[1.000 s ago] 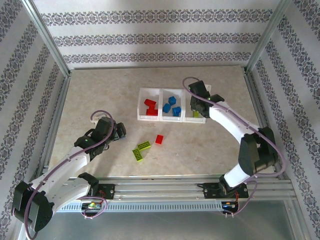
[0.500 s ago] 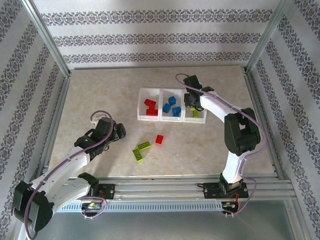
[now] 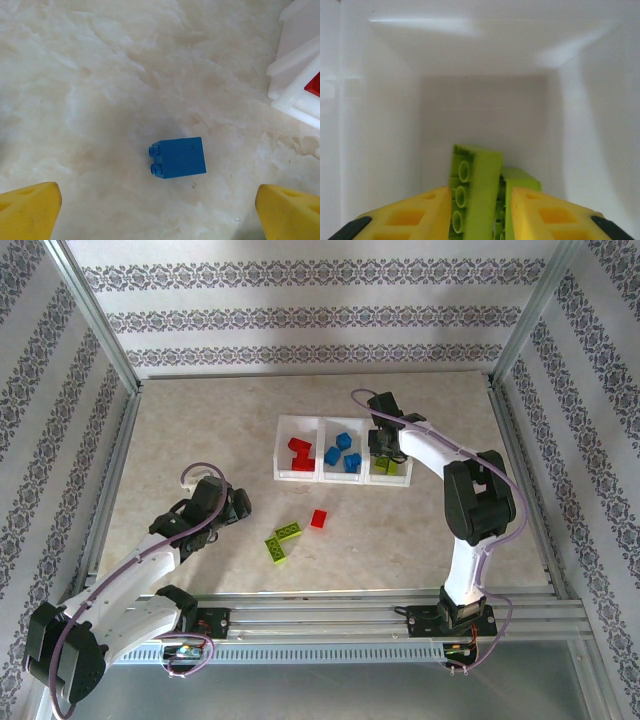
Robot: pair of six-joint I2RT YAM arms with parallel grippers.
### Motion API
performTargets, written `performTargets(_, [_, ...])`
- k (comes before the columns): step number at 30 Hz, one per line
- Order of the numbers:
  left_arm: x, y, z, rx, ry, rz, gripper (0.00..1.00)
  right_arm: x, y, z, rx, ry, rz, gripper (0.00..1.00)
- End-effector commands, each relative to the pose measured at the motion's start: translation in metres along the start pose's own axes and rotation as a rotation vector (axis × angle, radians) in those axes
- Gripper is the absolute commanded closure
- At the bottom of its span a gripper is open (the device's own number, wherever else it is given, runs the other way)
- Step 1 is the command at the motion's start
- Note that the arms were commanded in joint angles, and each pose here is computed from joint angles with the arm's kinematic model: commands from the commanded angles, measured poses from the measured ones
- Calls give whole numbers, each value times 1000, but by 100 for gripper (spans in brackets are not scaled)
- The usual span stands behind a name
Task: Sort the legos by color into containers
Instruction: Place the lego in the container.
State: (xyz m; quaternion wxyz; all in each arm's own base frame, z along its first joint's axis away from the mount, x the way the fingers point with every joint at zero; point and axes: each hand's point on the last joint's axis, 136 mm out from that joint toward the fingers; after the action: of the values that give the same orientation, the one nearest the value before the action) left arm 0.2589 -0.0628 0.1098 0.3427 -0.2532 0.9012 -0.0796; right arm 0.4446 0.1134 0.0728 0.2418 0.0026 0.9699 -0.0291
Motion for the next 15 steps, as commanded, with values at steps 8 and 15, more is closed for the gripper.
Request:
performTargets(8, [0, 10, -1, -32, 10, -20, 0, -7, -3, -26, -26, -32, 12, 59])
performTargets(15, [1, 8, 0, -25, 14, -31, 0, -4, -1, -66, -43, -97, 11, 50])
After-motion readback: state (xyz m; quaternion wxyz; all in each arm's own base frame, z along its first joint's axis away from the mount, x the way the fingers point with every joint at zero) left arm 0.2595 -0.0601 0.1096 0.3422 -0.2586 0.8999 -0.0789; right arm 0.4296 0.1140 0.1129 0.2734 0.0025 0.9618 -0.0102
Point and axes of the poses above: each hand's point on the last joint's axis, 136 mm out from that joint toward the fingers, its own z axis out along the fingers, its own y axis along the line the jaws close on, x = y × z, and after that the axes turned 6 degrees about -z, right-handed
